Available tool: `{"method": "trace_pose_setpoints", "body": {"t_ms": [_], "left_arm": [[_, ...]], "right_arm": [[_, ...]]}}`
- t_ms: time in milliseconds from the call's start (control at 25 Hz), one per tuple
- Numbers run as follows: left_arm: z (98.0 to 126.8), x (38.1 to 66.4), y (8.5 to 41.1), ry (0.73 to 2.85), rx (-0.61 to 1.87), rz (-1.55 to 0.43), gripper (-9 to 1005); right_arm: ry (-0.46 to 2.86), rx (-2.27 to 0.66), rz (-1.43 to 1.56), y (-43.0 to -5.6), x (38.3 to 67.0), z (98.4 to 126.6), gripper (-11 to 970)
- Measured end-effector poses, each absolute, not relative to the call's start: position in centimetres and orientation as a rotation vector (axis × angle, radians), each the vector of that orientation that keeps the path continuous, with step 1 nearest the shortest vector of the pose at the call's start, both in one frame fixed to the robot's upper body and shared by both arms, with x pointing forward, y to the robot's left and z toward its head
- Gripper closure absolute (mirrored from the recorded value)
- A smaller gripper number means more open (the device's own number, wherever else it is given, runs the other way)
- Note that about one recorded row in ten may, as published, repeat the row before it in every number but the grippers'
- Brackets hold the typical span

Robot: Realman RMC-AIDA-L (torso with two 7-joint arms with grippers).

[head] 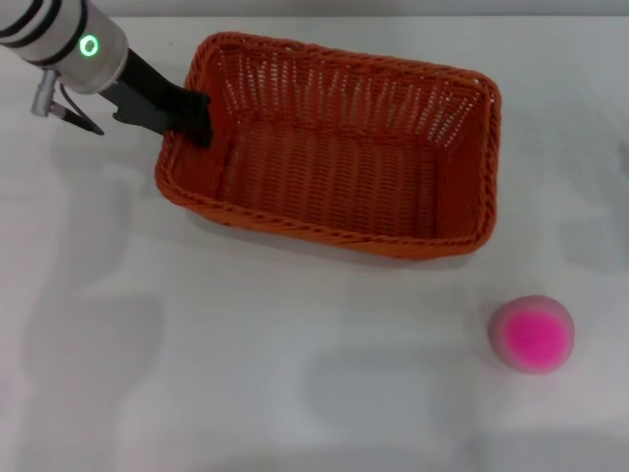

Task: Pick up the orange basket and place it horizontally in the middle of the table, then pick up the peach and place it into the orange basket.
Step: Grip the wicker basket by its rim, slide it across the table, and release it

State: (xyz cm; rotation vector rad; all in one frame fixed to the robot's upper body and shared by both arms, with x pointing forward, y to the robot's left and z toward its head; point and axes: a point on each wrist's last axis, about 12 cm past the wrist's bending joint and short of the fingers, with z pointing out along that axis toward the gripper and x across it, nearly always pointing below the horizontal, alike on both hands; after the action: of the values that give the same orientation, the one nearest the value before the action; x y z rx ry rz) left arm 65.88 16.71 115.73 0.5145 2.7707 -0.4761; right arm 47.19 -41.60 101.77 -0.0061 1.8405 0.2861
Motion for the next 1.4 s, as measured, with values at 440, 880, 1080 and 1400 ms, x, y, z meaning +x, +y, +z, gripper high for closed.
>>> {"method": "trace_pose_setpoints", "body": {"t_ms": [440, 880, 1080, 1400], "left_arm": [[114.7, 65.6, 16.8, 2.790, 0.387, -0.517, 876], [113.7, 64.7, 16.3, 2.794, 0.313, -0.639, 877], [113.7, 64.7, 16.1, 2.792, 0.318, -0.642, 877], [113.6, 64.7, 16.1, 2.794, 0.299, -0.644, 876]], "right_arm": [[1.843, -0.006, 0.284, -41.7, 47.1, 101.8, 83], [1.839, -0.012, 0.281, -41.9, 47.3, 102.0, 83], [1.838, -0.014, 0.281, -41.9, 47.4, 102.0, 83], [1.837, -0.019, 0.281, -41.8, 47.6, 102.1, 84]]}}
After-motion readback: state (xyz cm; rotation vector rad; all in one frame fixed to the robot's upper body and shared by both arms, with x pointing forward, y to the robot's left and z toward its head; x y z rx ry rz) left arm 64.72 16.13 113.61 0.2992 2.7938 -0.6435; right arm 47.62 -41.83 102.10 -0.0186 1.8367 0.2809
